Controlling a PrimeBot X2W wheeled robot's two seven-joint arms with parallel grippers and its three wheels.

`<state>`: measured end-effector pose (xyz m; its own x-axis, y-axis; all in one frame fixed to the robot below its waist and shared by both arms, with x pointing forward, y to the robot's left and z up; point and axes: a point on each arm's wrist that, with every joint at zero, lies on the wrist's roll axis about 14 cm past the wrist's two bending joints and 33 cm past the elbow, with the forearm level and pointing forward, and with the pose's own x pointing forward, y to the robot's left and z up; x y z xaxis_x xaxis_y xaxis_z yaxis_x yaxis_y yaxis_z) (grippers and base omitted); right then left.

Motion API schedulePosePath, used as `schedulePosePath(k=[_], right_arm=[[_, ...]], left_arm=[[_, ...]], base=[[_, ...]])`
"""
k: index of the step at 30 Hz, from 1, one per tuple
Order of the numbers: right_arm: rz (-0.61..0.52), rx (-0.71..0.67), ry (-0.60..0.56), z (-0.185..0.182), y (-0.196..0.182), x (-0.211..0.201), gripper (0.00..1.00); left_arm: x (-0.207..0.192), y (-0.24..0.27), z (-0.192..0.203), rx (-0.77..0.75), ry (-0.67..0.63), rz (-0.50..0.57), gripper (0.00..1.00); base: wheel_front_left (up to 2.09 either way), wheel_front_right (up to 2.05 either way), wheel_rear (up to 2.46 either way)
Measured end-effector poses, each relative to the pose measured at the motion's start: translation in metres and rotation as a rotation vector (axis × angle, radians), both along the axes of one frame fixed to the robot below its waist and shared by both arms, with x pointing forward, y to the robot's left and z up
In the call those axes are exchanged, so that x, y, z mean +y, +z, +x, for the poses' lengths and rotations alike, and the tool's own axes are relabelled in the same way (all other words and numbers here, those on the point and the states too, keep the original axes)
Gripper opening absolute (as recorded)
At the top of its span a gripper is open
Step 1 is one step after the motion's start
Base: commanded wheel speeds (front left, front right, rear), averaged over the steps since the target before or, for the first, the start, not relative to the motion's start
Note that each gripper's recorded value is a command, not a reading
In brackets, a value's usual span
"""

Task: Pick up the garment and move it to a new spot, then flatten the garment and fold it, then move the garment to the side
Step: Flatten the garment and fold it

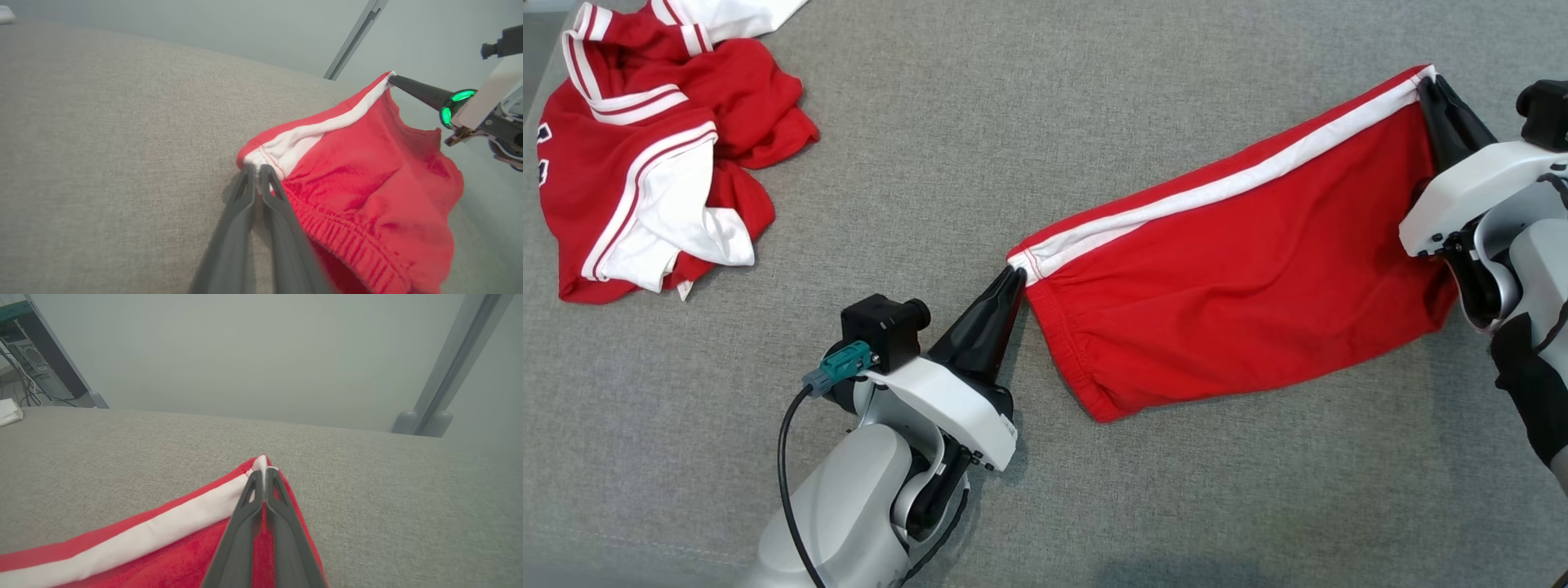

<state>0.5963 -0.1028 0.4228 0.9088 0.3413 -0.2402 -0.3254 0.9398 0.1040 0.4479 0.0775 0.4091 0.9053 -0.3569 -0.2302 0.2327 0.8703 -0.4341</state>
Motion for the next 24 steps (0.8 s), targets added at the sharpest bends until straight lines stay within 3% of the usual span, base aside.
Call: schedulePosePath(k=[12,24], right_arm=[[0.035,-0.075,-0.017,-0.015,0.033,-0.008,1.0],[0.084,-0.164,-0.052,-0.057,0.064,-0.02,1.0]], left_arm=[[0.001,0.004,-0.002,-0.006,0.007,0.033,1.0],[0.035,0.041,-0.004,-0.116,0.183,0.055,1.0]], base=[[0.0,0.0,0.0],[0.0,0.0,0.0]])
